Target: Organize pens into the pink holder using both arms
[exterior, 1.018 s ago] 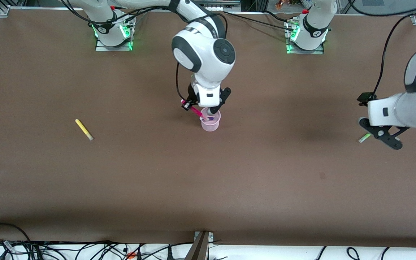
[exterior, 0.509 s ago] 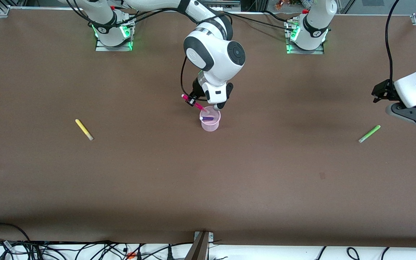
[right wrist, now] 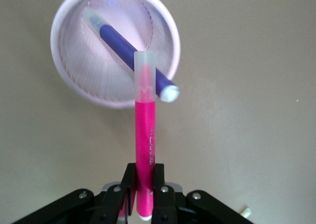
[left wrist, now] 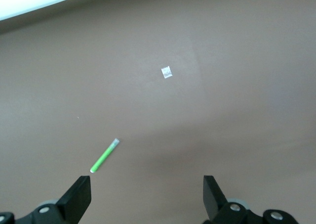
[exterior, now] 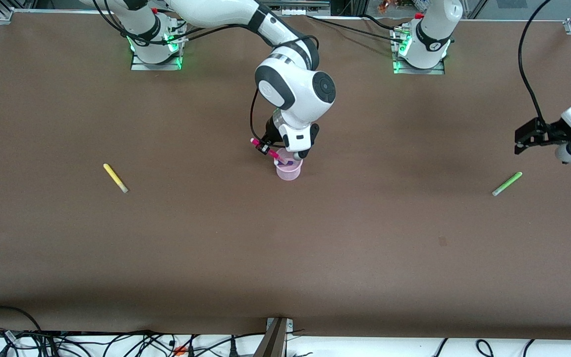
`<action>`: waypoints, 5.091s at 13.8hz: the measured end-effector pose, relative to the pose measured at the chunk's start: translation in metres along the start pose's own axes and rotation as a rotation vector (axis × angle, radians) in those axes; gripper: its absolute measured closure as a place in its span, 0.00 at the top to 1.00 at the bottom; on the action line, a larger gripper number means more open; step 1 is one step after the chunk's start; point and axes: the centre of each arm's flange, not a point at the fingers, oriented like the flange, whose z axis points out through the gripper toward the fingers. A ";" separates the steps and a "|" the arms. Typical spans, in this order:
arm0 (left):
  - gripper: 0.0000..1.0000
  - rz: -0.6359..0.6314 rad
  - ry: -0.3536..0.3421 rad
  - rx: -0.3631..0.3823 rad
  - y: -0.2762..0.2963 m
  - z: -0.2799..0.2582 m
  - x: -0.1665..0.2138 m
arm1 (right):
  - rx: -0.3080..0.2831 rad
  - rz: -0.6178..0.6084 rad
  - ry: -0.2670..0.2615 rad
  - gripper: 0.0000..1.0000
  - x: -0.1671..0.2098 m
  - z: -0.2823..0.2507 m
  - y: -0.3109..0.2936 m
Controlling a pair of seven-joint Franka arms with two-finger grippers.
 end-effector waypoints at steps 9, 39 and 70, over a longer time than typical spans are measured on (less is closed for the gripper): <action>1.00 -0.009 -0.001 -0.003 0.004 0.001 -0.011 | -0.023 0.006 0.064 0.17 0.008 -0.022 -0.001; 1.00 0.013 -0.010 -0.005 0.017 0.002 -0.009 | 0.277 0.428 -0.059 1.00 -0.242 -0.123 0.226; 1.00 0.029 -0.008 -0.006 0.027 0.001 -0.007 | 0.417 1.095 0.141 0.93 -0.492 0.032 0.335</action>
